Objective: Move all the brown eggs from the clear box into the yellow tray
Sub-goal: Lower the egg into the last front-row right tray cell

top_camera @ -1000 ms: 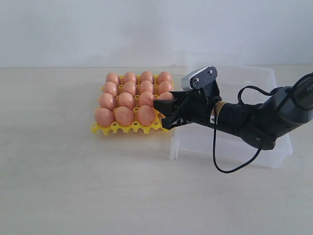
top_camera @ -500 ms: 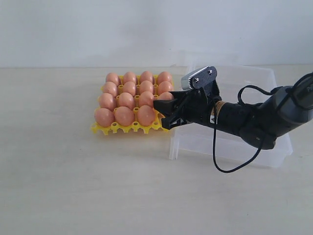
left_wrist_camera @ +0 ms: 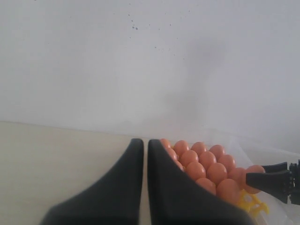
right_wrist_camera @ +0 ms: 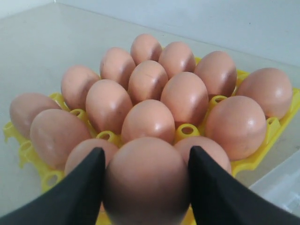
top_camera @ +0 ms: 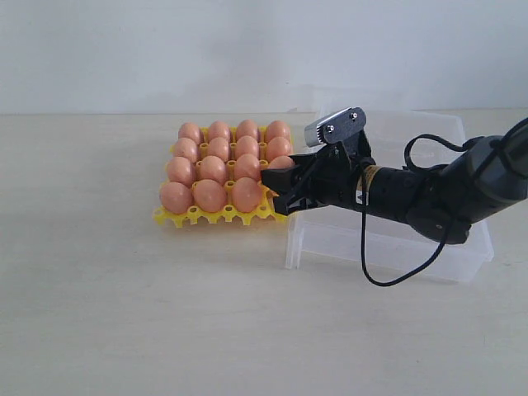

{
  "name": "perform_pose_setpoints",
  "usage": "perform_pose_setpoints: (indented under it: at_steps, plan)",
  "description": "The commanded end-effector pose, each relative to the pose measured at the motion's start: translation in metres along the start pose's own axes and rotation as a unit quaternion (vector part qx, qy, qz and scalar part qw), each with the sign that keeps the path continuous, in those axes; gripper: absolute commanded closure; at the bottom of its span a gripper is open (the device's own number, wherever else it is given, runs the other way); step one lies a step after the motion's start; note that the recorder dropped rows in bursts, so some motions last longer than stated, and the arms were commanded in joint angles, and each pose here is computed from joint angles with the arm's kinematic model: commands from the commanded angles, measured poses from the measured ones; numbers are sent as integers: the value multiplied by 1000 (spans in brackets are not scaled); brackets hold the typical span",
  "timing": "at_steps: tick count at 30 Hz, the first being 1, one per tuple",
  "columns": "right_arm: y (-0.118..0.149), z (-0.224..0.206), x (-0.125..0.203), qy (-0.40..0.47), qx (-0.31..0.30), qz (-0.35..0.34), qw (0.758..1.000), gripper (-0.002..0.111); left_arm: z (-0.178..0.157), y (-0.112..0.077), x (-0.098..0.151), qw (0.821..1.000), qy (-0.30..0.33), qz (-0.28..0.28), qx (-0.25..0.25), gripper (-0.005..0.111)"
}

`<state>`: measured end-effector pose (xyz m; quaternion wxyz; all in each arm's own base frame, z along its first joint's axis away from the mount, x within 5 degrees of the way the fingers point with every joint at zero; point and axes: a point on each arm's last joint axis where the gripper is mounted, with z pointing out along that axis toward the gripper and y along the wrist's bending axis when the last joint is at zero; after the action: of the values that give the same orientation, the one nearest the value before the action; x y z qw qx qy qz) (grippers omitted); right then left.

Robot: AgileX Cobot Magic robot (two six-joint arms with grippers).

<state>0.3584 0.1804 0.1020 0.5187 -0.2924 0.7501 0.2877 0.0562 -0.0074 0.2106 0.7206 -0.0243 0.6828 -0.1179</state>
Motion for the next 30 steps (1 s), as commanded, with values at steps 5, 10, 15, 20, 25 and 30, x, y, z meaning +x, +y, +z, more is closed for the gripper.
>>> perform_pose_setpoints:
  at_steps: [5,10,15,20,25,30]
  plan:
    - [0,-1,12,51,4,-4,999,64,0,0,-3,1000,-10,-8,2,103]
    - [-1,-2,15,67,6,-9,998,63,0,0,-3,1000,-10,-8,2,103]
    - [-1,-2,16,72,9,3,997,53,0,0,-3,1000,-10,-8,2,103]
    - [-2,-2,15,70,14,8,997,53,0,0,-3,1000,-10,-8,2,103]
    - [-2,-2,14,66,14,6,998,53,0,0,-3,1000,-10,-8,2,103]
    - [-4,-7,-6,33,38,6,999,53,0,0,-3,1000,-10,-8,2,103]
